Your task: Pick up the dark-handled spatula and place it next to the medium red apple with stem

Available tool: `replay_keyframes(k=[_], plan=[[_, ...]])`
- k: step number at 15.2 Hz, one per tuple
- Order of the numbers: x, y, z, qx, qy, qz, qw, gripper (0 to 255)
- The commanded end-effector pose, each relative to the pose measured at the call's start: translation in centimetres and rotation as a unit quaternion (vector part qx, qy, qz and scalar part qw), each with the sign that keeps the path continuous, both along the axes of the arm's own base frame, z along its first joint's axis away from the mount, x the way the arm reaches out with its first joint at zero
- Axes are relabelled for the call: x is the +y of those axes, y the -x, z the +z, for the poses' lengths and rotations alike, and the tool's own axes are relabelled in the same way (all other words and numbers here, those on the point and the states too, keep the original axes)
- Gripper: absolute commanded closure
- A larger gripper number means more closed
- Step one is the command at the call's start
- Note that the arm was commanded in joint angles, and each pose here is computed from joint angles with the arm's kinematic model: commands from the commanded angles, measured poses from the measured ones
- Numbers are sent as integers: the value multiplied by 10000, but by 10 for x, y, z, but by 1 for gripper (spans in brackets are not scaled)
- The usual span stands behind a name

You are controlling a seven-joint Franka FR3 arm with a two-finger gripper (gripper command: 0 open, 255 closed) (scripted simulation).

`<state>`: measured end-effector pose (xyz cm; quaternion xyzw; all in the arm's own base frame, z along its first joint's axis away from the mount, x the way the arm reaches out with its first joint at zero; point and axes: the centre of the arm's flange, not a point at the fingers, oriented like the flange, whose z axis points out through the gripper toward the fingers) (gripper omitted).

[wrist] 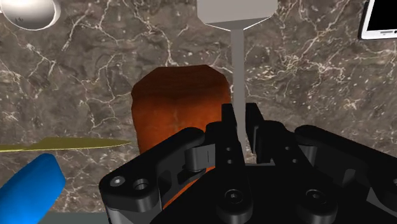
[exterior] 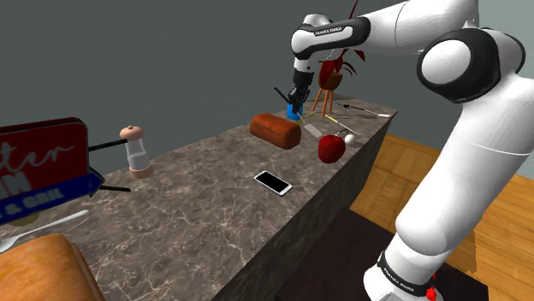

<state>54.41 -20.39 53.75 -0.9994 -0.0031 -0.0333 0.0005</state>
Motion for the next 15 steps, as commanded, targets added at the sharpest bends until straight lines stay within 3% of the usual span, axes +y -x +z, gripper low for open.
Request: replay_keyframes(k=[1, 11, 15], plan=[[-28, -2, 3, 1, 2, 7, 10000, 255], [-163, -5, 3, 1, 2, 7, 10000, 255], [-163, -5, -18, 1, 2, 7, 10000, 255]])
